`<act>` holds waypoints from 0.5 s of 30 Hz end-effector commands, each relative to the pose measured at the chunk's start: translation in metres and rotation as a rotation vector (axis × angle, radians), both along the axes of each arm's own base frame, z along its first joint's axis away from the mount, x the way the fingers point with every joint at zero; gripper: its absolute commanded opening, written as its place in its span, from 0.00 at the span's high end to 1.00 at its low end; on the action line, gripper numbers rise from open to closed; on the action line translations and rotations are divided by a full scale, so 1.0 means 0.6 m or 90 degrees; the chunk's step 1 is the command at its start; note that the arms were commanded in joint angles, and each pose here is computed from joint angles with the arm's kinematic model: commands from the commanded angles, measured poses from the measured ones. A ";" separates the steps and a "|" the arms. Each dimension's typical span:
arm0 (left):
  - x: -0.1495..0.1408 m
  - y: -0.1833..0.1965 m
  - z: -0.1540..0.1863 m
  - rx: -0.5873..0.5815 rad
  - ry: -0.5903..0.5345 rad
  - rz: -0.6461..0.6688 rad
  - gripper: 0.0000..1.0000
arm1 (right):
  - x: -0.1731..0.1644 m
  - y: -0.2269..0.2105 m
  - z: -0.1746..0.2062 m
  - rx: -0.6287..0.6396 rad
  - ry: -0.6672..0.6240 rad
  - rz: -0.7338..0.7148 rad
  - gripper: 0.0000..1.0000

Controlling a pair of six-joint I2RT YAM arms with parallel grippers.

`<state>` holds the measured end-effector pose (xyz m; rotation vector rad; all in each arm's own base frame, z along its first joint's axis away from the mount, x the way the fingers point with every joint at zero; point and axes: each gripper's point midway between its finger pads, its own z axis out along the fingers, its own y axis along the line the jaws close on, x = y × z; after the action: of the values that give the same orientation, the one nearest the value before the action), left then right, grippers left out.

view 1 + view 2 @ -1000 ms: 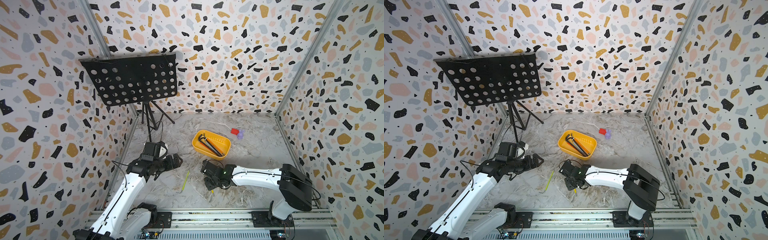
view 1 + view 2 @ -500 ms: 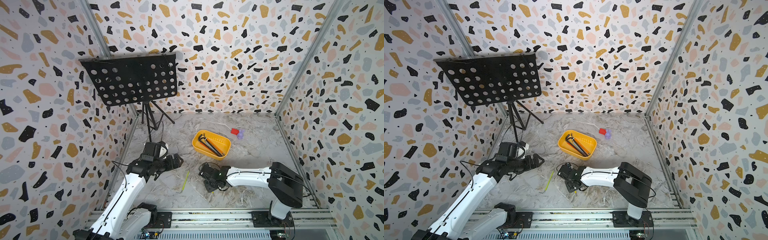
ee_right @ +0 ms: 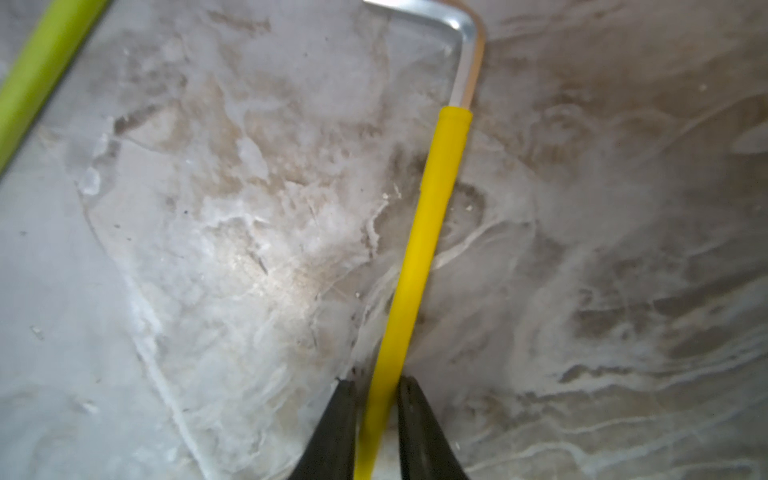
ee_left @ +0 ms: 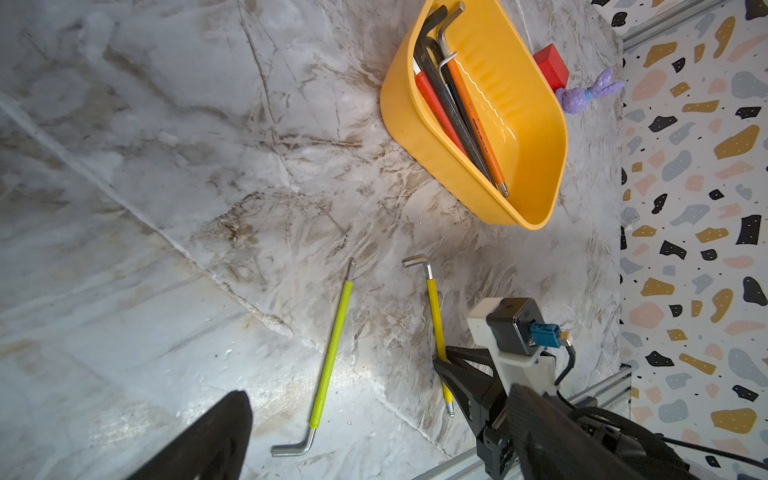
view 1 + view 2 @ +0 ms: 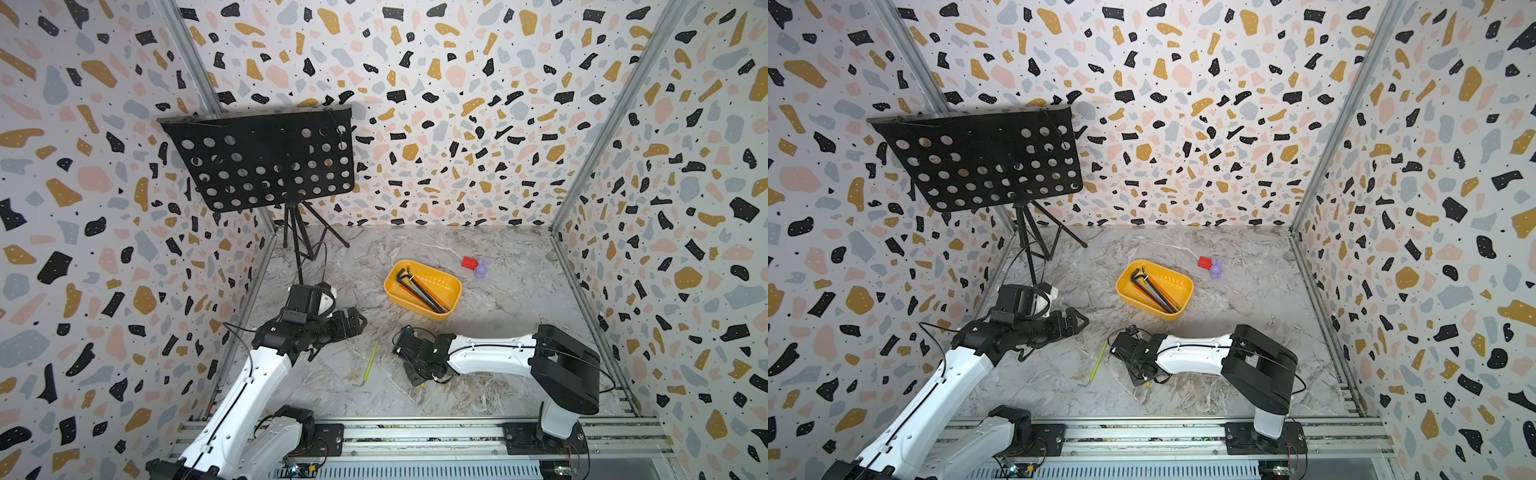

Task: Put the hex key on the desktop into the storage box
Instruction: Pick up the Allen key from the center of the board.

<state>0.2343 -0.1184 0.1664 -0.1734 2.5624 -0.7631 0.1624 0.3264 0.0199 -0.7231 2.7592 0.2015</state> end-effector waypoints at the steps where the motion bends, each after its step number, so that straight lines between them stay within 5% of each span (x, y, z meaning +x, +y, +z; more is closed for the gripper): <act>1: 0.002 -0.005 0.005 -0.009 -0.016 -0.005 0.00 | -0.008 -0.015 -0.023 -0.035 0.016 -0.006 0.82; 10: 0.001 -0.005 0.002 -0.008 -0.013 -0.003 0.00 | -0.003 -0.023 -0.005 -0.031 -0.007 -0.009 0.99; 15: 0.000 -0.005 0.001 -0.007 -0.011 -0.003 0.00 | 0.001 -0.035 0.015 -0.028 -0.029 -0.012 1.00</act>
<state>0.2336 -0.1196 0.1665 -0.1676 2.5635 -0.7650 0.1642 0.3239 0.0226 -0.7097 2.7405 0.1923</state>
